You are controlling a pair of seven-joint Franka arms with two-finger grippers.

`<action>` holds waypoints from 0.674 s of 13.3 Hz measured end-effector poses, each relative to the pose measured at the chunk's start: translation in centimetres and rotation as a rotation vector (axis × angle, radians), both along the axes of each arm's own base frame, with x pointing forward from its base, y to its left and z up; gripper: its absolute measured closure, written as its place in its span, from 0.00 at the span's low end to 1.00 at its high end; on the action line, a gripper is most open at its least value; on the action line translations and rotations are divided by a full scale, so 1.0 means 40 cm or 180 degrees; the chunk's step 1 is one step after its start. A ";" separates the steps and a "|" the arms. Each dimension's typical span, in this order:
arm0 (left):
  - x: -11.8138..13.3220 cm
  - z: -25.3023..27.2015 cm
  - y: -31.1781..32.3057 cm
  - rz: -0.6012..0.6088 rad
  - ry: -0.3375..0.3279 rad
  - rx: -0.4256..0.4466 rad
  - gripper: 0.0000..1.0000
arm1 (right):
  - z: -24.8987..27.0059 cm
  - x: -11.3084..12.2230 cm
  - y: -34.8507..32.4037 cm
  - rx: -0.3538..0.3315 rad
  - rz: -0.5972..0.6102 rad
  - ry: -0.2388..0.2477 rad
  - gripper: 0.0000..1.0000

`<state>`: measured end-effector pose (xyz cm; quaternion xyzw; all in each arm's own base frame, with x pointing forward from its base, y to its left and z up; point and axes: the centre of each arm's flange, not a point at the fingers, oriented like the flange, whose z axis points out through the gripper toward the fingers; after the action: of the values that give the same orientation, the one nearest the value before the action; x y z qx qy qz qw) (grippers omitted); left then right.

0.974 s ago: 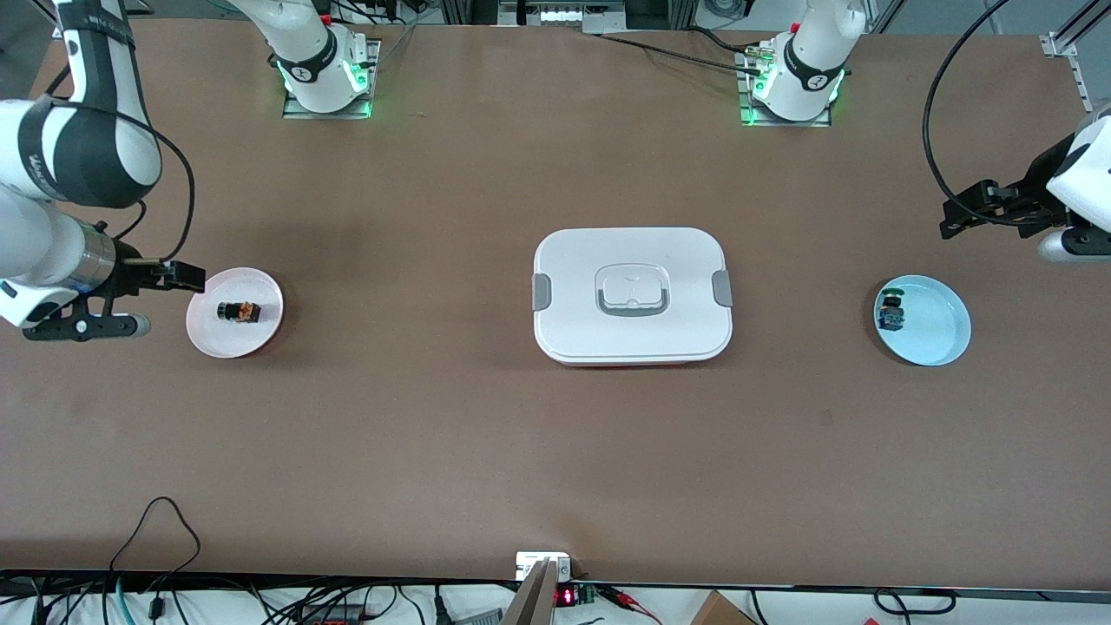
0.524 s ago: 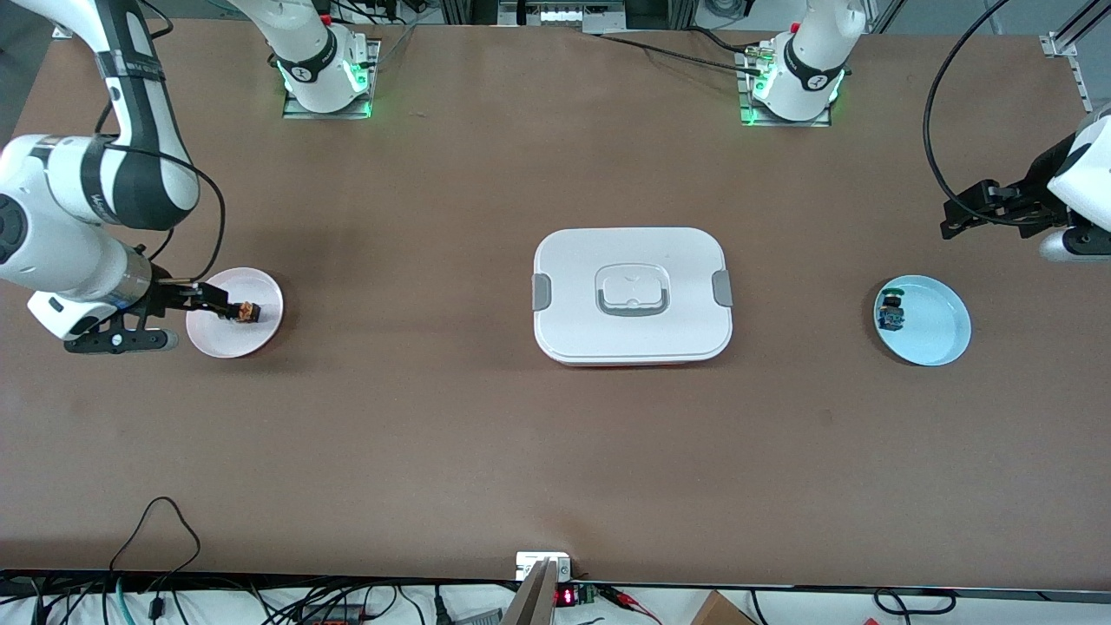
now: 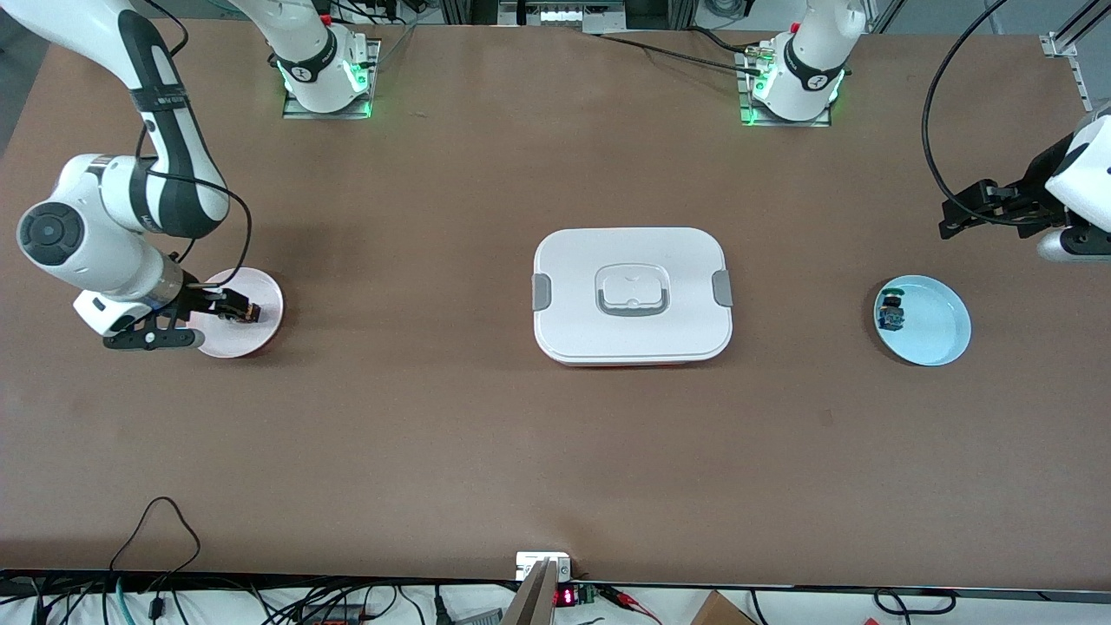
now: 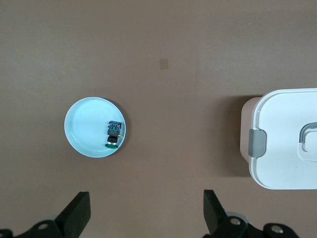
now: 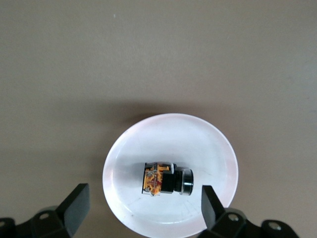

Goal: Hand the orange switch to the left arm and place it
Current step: 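Lower the open right gripper over the orange switch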

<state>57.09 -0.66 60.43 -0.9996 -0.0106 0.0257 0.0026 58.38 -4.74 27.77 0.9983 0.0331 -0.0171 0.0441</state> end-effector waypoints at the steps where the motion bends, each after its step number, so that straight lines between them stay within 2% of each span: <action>1: 0.000 0.000 -0.001 -0.0003 0.0000 0.0000 0.00 | -0.035 -0.012 -0.004 0.0003 -0.0003 -0.0013 0.00; 4: 0.000 -0.003 -0.003 -0.0006 0.0016 0.0000 0.00 | -0.095 -0.028 -0.030 0.0006 -0.0009 -0.0032 0.00; 9: 0.003 -0.009 -0.003 -0.0006 0.0028 0.0000 0.00 | -0.129 -0.037 -0.053 0.0008 -0.0036 0.0043 0.00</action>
<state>57.21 -0.77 60.08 -0.9995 -0.0096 0.0301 0.0026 56.92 -6.88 22.60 0.9984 0.0278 -0.0240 0.0426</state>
